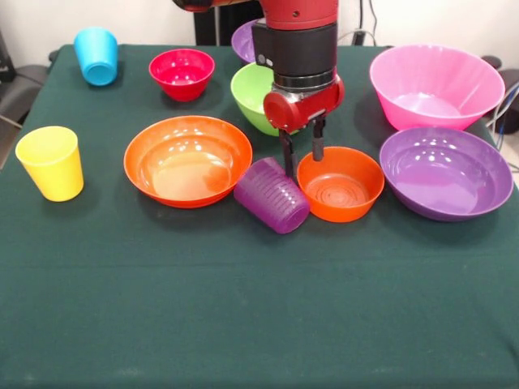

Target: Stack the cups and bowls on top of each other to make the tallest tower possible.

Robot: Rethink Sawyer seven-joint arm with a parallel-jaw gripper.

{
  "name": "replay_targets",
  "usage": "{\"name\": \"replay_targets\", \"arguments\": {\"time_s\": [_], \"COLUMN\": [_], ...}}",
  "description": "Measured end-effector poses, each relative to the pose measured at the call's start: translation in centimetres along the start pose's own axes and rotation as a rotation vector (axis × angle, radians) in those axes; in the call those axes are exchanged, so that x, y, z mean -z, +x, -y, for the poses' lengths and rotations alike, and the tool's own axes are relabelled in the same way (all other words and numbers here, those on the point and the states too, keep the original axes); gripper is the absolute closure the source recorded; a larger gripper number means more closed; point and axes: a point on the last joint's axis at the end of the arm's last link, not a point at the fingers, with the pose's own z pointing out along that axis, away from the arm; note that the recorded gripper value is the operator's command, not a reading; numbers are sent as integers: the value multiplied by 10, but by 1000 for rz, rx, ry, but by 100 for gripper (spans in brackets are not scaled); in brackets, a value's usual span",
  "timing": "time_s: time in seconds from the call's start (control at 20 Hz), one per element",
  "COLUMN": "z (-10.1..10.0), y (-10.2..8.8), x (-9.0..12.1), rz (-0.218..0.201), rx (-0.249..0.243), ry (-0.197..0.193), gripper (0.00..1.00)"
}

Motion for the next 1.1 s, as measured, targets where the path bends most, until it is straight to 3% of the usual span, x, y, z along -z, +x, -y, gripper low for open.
{"name": "replay_targets", "arguments": {"time_s": [0.55, 1.1], "z": [-17, -18], "y": [10, 15], "x": [-4, -6], "rz": [-22, -32], "rx": [10, 8], "ry": [-29, -32], "gripper": [0, 0]}}
